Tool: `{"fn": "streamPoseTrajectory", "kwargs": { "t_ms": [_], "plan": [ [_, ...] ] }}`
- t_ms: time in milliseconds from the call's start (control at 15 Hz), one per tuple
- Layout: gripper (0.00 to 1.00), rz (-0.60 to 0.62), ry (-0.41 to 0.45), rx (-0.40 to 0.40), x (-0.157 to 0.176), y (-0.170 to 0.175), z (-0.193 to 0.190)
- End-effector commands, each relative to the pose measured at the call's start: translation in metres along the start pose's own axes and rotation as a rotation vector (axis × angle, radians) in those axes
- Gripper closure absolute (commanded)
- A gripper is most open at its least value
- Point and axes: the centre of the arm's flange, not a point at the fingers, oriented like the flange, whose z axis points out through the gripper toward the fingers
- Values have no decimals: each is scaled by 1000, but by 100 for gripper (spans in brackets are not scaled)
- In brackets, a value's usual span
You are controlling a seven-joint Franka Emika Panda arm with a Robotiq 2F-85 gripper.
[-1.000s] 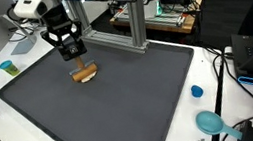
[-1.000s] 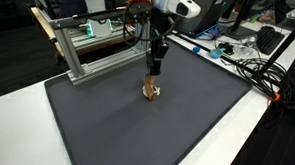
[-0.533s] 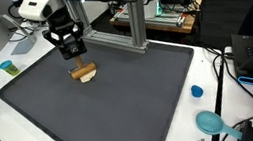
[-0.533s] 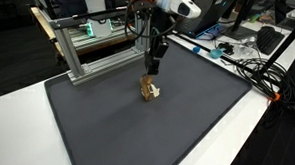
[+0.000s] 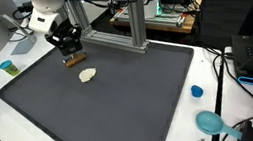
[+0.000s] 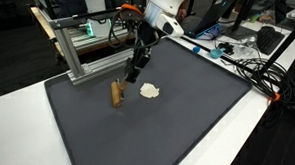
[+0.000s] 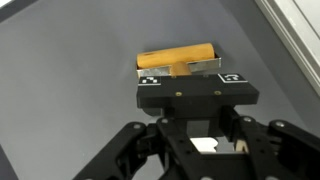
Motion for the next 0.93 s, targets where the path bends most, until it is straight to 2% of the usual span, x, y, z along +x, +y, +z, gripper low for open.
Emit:
{"fn": "streamPoseTrajectory", "kwargs": {
  "t_ms": [0,267,400,467,600,667,867],
  "plan": [
    [78,85,24,41,-13,10,9],
    [78,166,227,92,-55,20,-44],
    [78,217,301,129,-55,19,-57],
    [78,281,328,119,-51,17,-63],
    [78,350,325,105,-44,16,-74],
    [78,359,293,114,-40,13,-78],
    [78,393,297,163,-21,5,-89]
  ]
}}
